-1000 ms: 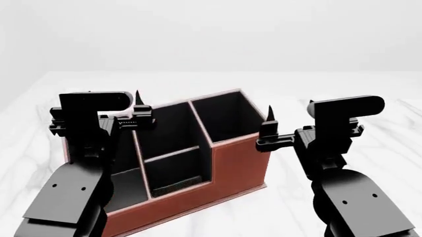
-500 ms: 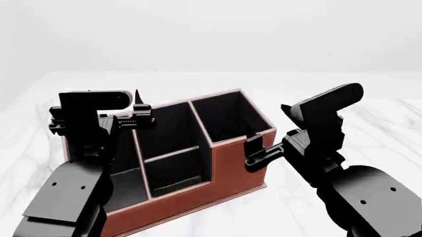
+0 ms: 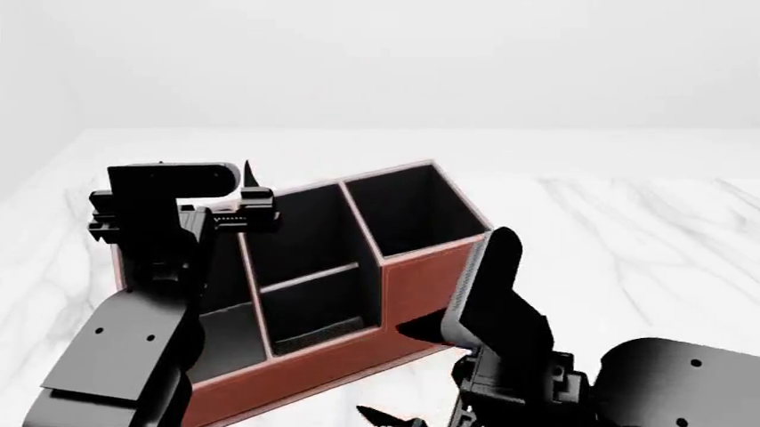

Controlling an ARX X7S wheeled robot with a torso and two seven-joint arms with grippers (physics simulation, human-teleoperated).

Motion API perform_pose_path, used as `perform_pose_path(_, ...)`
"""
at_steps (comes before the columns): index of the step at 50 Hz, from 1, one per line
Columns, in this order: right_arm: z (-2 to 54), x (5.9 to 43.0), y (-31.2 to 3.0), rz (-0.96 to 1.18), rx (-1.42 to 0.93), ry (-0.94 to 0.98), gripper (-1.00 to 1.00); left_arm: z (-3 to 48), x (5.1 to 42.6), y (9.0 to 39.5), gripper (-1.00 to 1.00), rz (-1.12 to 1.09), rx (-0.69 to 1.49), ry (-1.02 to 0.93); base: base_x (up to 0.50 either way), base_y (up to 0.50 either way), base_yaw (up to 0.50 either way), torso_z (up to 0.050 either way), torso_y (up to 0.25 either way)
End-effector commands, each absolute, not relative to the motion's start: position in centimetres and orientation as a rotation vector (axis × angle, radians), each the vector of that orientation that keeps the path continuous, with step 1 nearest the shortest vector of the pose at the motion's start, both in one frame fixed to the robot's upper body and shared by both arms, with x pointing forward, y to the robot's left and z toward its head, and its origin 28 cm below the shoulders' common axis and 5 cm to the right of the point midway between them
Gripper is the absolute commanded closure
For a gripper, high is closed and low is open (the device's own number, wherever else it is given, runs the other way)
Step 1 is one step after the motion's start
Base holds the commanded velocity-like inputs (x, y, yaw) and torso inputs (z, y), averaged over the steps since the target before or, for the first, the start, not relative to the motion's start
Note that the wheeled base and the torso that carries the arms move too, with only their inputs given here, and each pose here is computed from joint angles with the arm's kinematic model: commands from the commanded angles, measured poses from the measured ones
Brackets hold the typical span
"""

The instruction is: Pick up the book and place it in the right compartment of the caddy.

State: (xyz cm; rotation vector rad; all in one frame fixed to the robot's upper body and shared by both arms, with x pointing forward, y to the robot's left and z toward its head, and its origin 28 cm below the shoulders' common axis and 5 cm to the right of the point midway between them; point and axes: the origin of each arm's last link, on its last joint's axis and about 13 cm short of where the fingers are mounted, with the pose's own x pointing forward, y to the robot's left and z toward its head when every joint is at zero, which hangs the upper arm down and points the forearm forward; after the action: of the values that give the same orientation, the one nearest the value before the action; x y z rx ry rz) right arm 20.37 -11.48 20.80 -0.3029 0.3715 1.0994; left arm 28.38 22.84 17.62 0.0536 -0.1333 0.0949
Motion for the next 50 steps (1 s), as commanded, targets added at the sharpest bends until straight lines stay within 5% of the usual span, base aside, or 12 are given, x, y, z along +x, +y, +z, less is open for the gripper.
perform_pose_path(1,20.2,19.5,-11.0,1.253,-0.380,0.508,-1.00,17.6,28.3,22.8,-1.00,0.097,0.056,-0.134,0.00,0.00,0.00,0.000,0.000)
perform_pose_path(50,19.4,22.8,-6.6,1.432,-0.617,0.778,-1.00,17.4,28.4,22.6,-1.00,0.097,0.063,-0.133,0.00,0.00,0.00,0.000,0.000)
